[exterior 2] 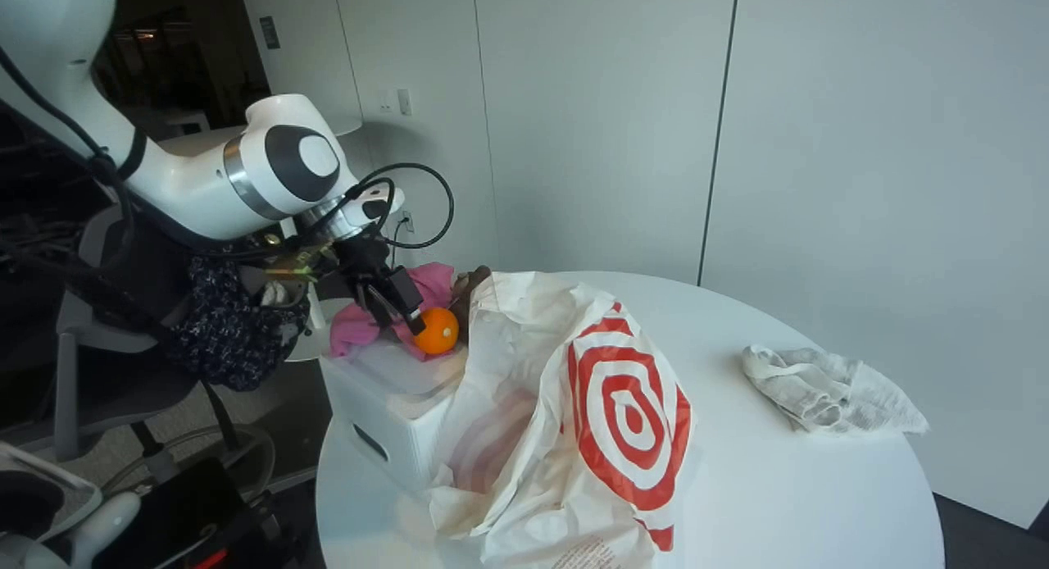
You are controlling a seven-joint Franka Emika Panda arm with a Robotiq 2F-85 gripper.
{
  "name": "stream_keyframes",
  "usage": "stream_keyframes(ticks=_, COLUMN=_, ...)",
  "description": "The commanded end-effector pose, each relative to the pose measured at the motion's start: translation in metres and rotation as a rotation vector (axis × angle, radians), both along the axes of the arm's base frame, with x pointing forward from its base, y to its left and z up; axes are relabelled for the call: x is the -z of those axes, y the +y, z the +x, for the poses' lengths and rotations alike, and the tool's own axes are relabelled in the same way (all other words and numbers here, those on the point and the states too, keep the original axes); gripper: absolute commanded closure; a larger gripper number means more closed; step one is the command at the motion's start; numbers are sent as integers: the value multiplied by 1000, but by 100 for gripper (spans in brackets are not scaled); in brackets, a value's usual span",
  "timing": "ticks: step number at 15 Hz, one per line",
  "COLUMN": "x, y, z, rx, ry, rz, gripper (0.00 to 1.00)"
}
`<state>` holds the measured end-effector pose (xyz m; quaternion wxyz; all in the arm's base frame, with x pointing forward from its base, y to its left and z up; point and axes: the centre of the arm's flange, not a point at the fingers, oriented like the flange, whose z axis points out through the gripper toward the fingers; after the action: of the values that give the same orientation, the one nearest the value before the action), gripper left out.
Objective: Move all the objects from the basket into the plastic
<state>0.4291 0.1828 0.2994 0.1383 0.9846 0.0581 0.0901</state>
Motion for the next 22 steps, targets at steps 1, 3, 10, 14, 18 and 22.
stream_keyframes(ticks=1, x=-51, y=36, z=-3, rx=-55, ry=-4, rz=52, gripper=0)
stream_keyframes(ticks=3, x=-52, y=47, z=1, rx=-66, ry=-21, rz=70, gripper=0)
stream_keyframes(ticks=10, x=-11, y=47, z=20, rx=-54, ry=-58, rz=37, gripper=0)
stream_keyframes(ticks=14, x=18, y=34, z=40, rx=16, ry=-116, rz=22, gripper=0)
stream_keyframes(ticks=18, x=38, y=14, z=58, rx=98, ry=-174, rz=5, gripper=0)
stream_keyframes(ticks=22, x=40, y=0, z=61, rx=191, ry=-177, rz=38, gripper=34)
